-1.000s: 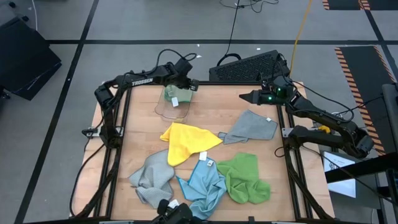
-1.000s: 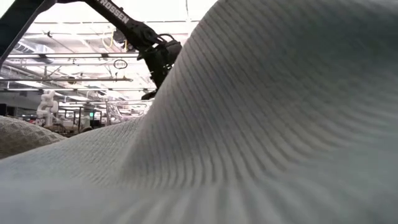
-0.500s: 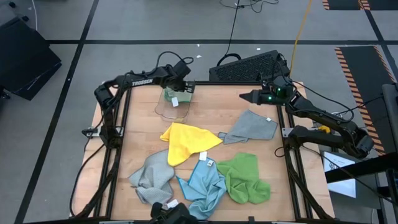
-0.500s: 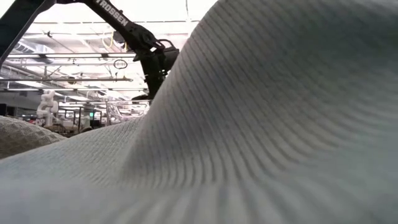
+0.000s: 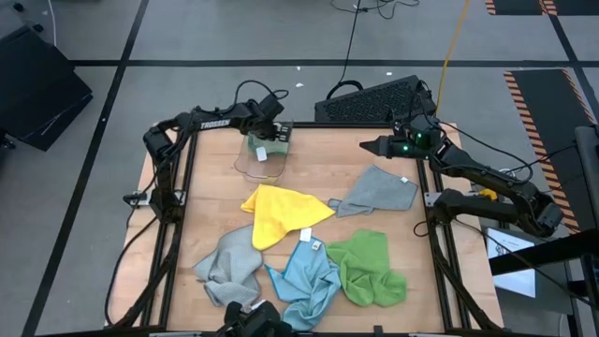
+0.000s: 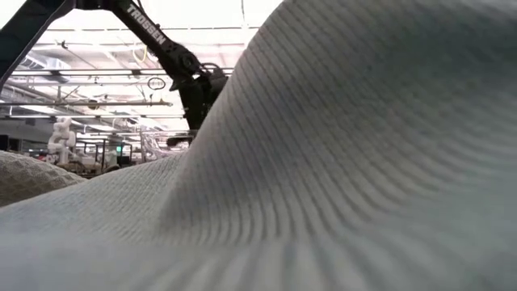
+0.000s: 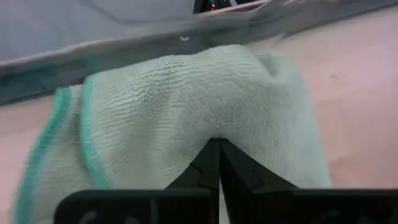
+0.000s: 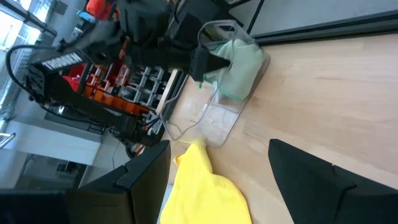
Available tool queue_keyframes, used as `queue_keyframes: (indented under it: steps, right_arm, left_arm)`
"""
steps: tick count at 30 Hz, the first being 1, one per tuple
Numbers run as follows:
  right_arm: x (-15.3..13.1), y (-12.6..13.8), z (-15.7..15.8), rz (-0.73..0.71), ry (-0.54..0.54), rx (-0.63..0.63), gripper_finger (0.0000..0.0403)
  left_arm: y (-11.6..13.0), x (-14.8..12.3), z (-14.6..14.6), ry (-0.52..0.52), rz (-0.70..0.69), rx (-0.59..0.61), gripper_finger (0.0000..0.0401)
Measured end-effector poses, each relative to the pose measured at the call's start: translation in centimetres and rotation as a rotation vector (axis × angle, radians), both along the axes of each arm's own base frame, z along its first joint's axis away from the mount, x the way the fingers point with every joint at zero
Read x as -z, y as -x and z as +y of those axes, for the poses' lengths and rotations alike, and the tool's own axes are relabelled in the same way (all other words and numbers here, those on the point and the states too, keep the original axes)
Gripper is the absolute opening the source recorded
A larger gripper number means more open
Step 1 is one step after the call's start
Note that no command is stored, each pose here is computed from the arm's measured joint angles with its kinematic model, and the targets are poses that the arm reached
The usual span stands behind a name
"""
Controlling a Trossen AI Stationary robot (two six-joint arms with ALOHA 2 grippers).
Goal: Fold microfiber towels
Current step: Put the light green microfiber cloth into the transparent bin
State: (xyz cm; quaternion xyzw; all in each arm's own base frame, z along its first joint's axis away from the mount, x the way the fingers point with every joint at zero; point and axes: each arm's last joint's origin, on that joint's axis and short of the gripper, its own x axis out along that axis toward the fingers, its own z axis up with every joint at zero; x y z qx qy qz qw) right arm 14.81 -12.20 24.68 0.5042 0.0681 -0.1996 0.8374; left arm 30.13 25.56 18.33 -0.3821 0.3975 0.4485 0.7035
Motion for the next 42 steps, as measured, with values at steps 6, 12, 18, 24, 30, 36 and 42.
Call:
queue_keyframes:
  steps: [6, 12, 18, 24, 30, 36, 42]
  right_arm:
    - [0.1, -0.4, 0.5, 0.011, -0.01, -0.032, 0.0264]
    - [0.3, -0.6, 0.9, 0.024, -0.021, -0.05, 0.0264]
    - [0.5, -0.7, 1.2, 0.042, -0.036, -0.055, 0.0264]
    - [0.5, -0.9, 1.4, 0.046, -0.041, -0.035, 0.0264]
    - [0.5, -1.1, 1.7, 0.047, -0.041, -0.05, 0.0264]
    - [0.5, -1.2, 1.9, 0.047, -0.041, -0.063, 0.0264]
    - [0.5, -1.4, 2.1, 0.043, -0.057, -0.071, 0.0264]
  left_arm:
    - [-0.9, -3.7, 0.0, -0.049, 0.001, 0.071, 0.0004]
    - [-1.5, -3.9, -1.1, -0.025, 0.011, 0.066, 0.0003]
    - [-0.6, -1.6, -1.5, 0.019, 0.051, -0.017, 0.0002]
    - [0.4, 0.7, -1.8, 0.046, 0.077, -0.013, 0.0004]
    - [0.5, 1.2, -1.9, 0.05, 0.076, 0.036, 0.0009]
    - [0.1, -0.4, -2.2, 0.096, 0.075, 0.083, 0.0003]
    - [-0.4, -2.4, -2.4, 0.157, 0.059, 0.091, 0.0008]
